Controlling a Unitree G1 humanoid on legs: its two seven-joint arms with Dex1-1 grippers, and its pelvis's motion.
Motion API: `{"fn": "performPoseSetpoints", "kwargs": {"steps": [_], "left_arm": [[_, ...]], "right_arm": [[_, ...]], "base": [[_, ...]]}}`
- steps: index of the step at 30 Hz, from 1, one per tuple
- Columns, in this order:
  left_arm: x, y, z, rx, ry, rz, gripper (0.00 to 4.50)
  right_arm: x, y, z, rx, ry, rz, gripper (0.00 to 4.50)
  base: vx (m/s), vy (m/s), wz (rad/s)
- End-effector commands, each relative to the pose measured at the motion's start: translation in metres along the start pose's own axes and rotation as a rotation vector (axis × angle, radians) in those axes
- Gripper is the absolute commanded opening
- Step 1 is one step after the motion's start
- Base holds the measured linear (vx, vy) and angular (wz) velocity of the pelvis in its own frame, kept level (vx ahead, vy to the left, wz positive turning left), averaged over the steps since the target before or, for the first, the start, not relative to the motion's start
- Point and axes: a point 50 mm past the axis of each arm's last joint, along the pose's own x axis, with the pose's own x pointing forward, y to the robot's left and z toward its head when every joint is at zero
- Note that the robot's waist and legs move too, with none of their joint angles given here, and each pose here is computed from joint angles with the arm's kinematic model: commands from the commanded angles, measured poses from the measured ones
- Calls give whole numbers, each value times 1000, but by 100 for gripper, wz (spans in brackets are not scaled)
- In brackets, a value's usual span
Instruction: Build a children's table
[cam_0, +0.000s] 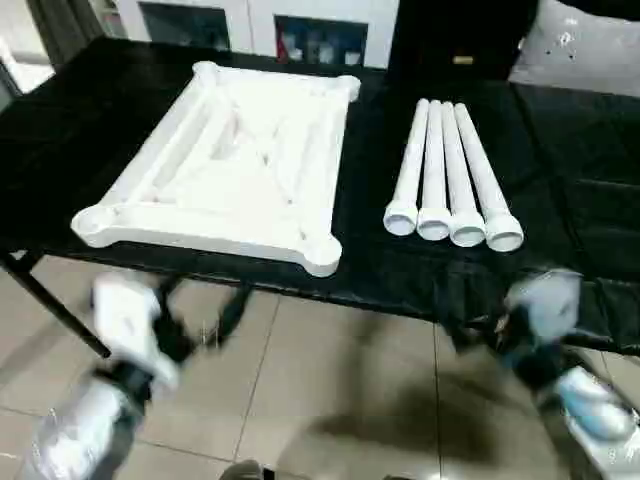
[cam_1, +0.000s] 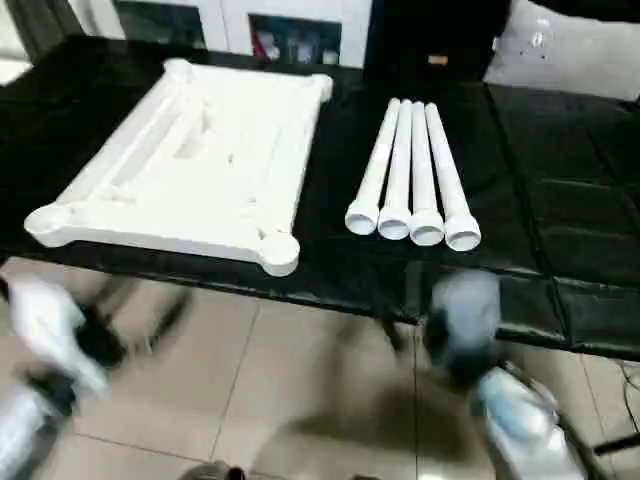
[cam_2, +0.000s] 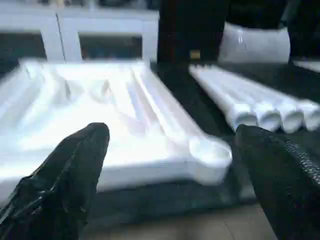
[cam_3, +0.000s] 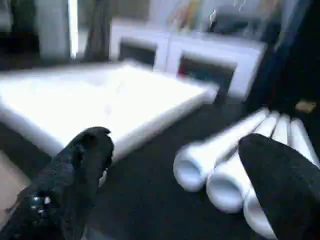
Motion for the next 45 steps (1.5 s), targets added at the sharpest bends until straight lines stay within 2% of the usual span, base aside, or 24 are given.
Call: {"fn": "performPoseSetpoints", "kwargs": {"steps": [1,2,4,6,8,9,10,12,14,17,19,22,23,26,27,31,35,45], "left_arm": [[23,3,-5,-54,30,62,446],[27,3,-5,-64,30,67,446],[39,2,-11,-16,74,103,446],[50,7,-25,112,173,184,446],[55,9,-29,152,202,196,446],[61,7,-28,120,192,178,446],[64,6,-29,41,190,166,446],[66,6,-29,4,188,165,446],[70,6,-28,40,188,156,446],[69,8,-31,40,193,226,446],[68,7,-34,58,215,254,446],[65,3,-33,44,212,247,446],[63,5,-33,45,208,265,446],[61,6,-34,31,208,284,446],[60,5,-34,31,204,275,446],[57,1,-30,16,173,251,446],[56,0,-29,15,173,248,446],[55,3,-27,24,176,222,446]], "right_arm": [[11,-9,-15,79,117,-239,450],[13,-10,-18,94,139,-271,450],[16,-7,-24,131,170,-259,450],[20,-6,-31,98,231,-247,450],[23,-7,-31,78,232,-250,450],[28,-7,-30,52,224,-260,450],[30,-7,-31,38,233,-262,450],[32,-6,-31,40,244,-262,450],[32,-9,-34,47,284,-274,450],[32,-10,-31,71,257,-238,450],[32,-14,-29,56,224,-252,450],[31,-18,-30,34,253,-285,450],[32,-20,-29,110,239,-317,450],[32,-20,-30,110,281,-322,450],[32,-17,-32,122,307,-293,450],[33,1,-35,94,317,-155,450],[34,3,-36,111,322,-157,450],[32,9,-35,74,310,-77,450]], "base": [[0,0,0],[0,0,0],[-31,-2,1],[0,0,0],[0,0,0],[0,0,0],[0,0,0],[0,0,0],[0,0,0],[-1,139,-64],[-16,225,-66],[-24,220,-23],[-29,185,3],[-44,106,2],[-59,37,-5],[-8,-13,1],[-18,-61,3],[28,-19,9]]}}
